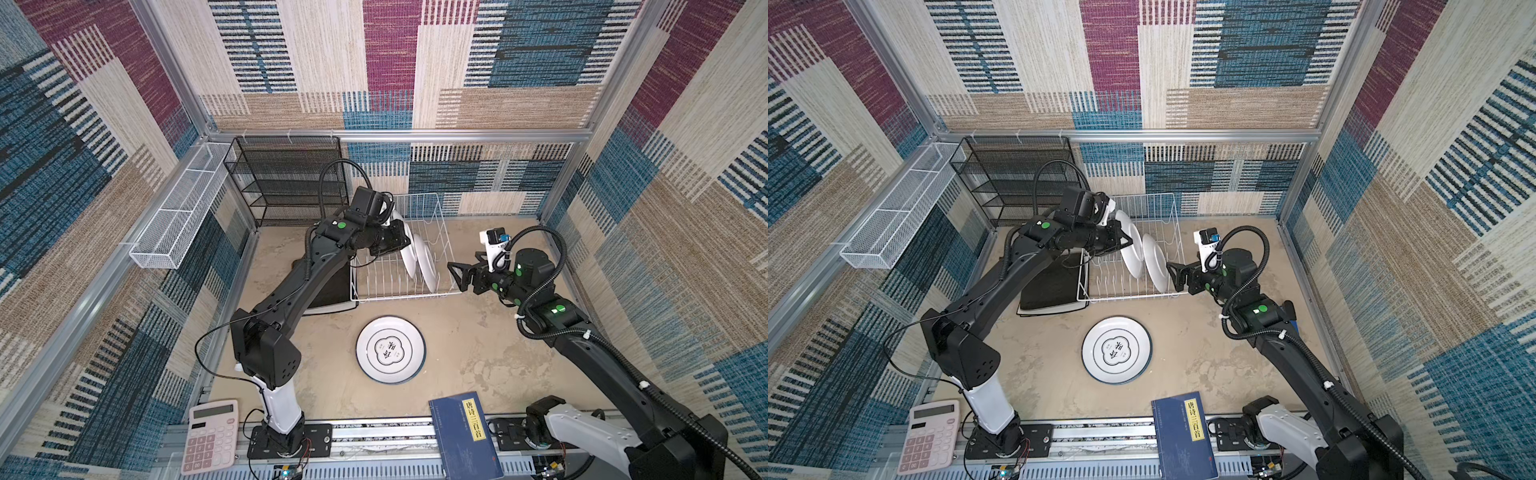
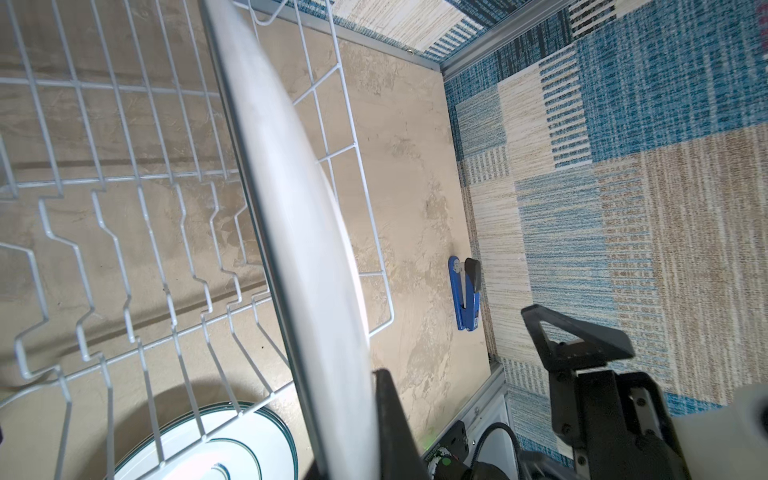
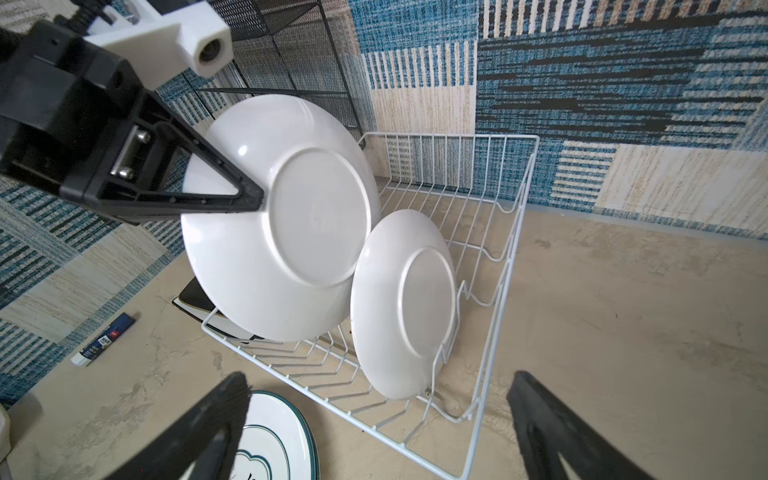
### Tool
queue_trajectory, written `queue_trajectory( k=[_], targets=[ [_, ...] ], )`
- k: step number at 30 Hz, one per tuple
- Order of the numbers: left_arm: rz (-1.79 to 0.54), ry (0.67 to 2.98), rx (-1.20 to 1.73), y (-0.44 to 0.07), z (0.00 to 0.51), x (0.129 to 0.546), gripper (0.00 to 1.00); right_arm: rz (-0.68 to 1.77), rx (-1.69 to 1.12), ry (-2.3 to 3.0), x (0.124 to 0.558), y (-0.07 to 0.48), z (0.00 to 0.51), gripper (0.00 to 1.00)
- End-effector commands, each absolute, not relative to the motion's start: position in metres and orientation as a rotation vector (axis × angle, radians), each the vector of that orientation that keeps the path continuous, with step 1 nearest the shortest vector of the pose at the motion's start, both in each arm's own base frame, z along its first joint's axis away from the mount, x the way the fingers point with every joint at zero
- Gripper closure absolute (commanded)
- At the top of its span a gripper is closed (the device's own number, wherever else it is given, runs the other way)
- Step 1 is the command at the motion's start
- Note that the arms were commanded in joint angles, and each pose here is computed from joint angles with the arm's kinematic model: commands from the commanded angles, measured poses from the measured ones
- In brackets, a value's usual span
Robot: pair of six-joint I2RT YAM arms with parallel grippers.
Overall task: Unload the plates from the dish rack
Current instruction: 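Lift the printed white plate up out of the rack with the left gripper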
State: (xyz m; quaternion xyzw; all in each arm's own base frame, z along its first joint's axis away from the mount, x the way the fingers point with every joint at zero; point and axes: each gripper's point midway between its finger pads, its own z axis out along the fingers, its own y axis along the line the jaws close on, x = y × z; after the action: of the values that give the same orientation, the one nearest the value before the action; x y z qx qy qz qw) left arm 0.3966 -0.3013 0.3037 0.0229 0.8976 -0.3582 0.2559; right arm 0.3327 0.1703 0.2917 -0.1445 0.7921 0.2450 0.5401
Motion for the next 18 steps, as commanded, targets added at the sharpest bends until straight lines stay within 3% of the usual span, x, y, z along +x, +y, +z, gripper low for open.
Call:
queue_trajectory(
  k=[1,9,18],
  targets=[
    [-0.929,2.376,0.110,-0.294,0.321,0.397,1.00,0.642,-0.307,1.901,0.334,0.175,0.296,0.01],
    [-0.801,2.319,0.197,-0.274,0.337,0.388,1.00,0.822,-0.328,1.852,0.328,0.192,0.322,0.01],
    [-0.654,2.139,0.577,-0.278,0.362,0.358,1.00,0.883,-0.355,1.845,0.330,0.195,0.341,0.01]
  ],
)
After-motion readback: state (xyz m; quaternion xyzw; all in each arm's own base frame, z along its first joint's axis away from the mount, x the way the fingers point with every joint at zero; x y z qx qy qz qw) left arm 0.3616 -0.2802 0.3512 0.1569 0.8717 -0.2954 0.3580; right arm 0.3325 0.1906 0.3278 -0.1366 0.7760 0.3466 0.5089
